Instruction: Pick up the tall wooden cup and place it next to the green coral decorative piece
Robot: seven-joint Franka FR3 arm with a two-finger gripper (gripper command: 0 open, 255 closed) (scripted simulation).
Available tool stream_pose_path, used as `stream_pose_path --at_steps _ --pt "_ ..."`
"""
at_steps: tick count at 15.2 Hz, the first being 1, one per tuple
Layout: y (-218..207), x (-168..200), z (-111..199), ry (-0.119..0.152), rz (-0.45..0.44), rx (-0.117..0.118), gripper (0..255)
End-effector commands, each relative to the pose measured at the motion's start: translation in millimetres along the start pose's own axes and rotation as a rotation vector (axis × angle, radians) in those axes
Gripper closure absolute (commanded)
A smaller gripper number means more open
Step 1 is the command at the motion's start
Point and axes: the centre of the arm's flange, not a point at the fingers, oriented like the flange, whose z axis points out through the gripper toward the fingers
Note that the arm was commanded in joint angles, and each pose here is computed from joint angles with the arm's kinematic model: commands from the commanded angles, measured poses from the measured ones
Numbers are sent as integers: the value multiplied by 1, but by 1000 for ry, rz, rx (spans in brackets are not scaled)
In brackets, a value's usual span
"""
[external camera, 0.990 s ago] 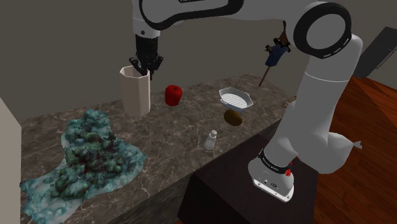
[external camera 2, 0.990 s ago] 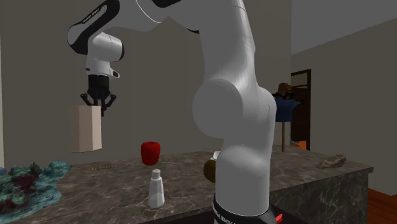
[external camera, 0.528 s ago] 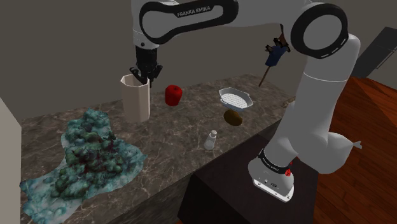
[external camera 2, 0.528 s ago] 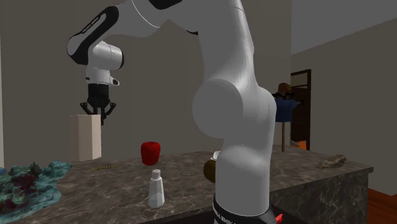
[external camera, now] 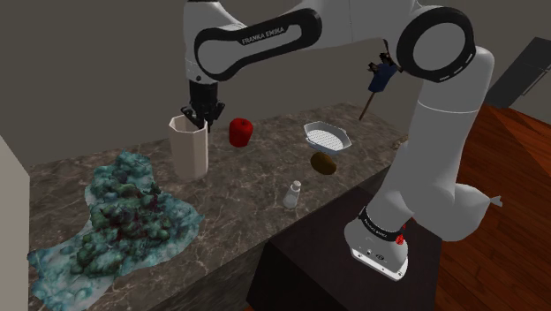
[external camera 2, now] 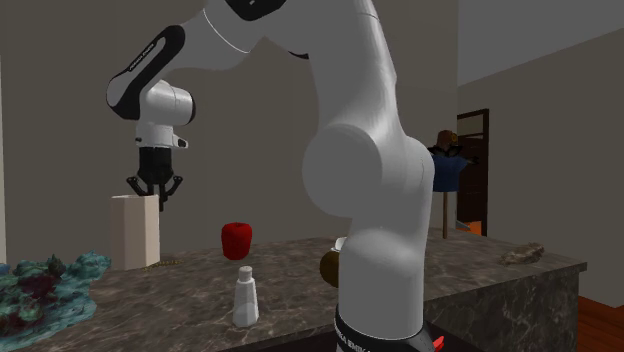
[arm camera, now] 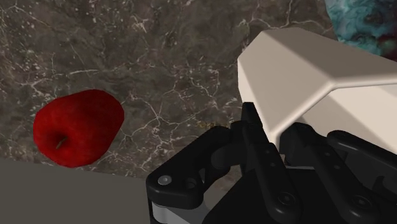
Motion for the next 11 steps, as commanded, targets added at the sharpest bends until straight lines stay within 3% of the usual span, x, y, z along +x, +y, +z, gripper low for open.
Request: stream_pose_path --at_steps 1,8,11 --pt "0 -1 10 1 0 1 255" --pt "-1 0 50 1 0 1 255" --pt "-1 0 50 1 0 1 255"
